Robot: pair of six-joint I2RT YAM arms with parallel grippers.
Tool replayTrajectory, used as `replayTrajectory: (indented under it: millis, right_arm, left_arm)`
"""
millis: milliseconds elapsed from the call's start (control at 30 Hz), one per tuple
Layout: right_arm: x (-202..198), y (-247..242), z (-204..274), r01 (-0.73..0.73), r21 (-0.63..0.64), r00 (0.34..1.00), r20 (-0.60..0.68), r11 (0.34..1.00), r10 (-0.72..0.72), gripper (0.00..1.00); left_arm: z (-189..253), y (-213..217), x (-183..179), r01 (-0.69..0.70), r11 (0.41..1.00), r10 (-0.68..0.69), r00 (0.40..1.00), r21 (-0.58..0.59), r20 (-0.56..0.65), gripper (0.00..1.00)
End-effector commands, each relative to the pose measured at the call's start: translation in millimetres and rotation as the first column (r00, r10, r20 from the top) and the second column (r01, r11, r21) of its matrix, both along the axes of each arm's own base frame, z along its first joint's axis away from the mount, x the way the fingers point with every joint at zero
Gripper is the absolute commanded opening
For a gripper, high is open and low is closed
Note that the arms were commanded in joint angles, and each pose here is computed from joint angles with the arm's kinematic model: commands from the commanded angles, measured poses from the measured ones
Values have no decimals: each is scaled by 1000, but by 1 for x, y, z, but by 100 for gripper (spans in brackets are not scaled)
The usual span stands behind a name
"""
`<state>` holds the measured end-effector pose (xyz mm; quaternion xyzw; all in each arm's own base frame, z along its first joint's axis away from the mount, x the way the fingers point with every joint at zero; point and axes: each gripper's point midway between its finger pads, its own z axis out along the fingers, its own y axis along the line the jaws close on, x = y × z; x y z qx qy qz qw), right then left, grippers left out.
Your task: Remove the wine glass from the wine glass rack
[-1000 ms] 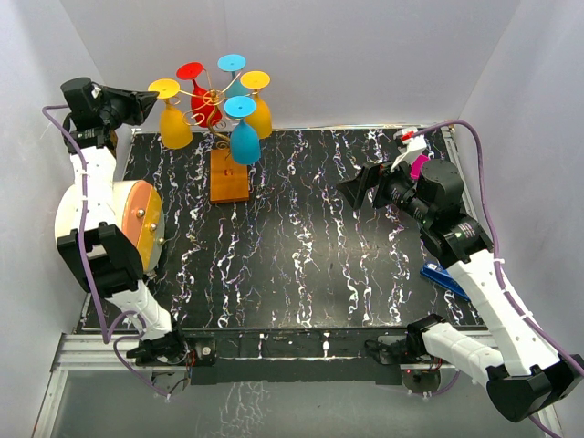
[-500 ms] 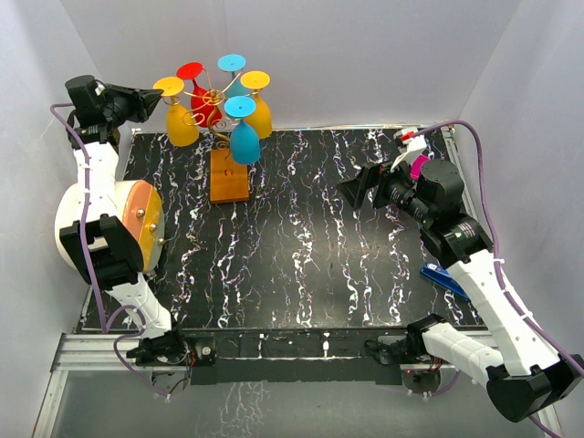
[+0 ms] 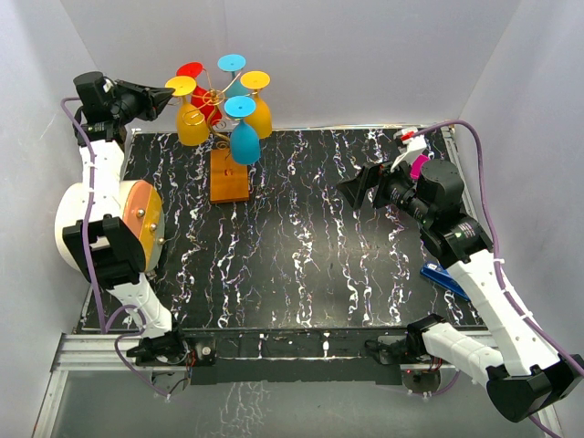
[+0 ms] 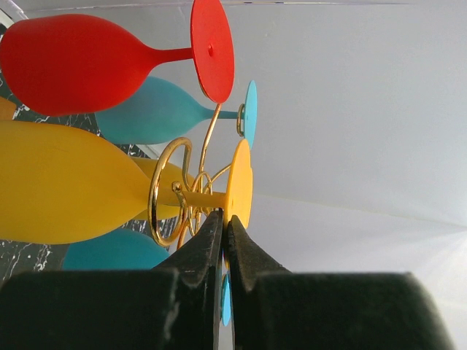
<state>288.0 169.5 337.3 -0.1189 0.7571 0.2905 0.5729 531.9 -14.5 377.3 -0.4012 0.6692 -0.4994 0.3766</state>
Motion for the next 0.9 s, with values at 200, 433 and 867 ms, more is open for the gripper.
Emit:
replayTrajectory:
  millis: [200, 433, 867]
  right_arm:
    - [2, 8, 18, -26, 38, 998, 53, 999, 24, 98]
    - [3, 11, 17, -37, 54, 999, 42, 998, 34, 98]
    - [8, 5, 12, 30, 101, 999, 10, 994, -31, 98]
  left_arm:
    - [49, -9, -47, 31, 997, -37, 995, 65, 91, 0]
    - [52, 1, -76, 2, 998, -8, 995, 57, 103, 0]
    - [75, 27, -155, -155, 962, 121, 980, 223, 158, 0]
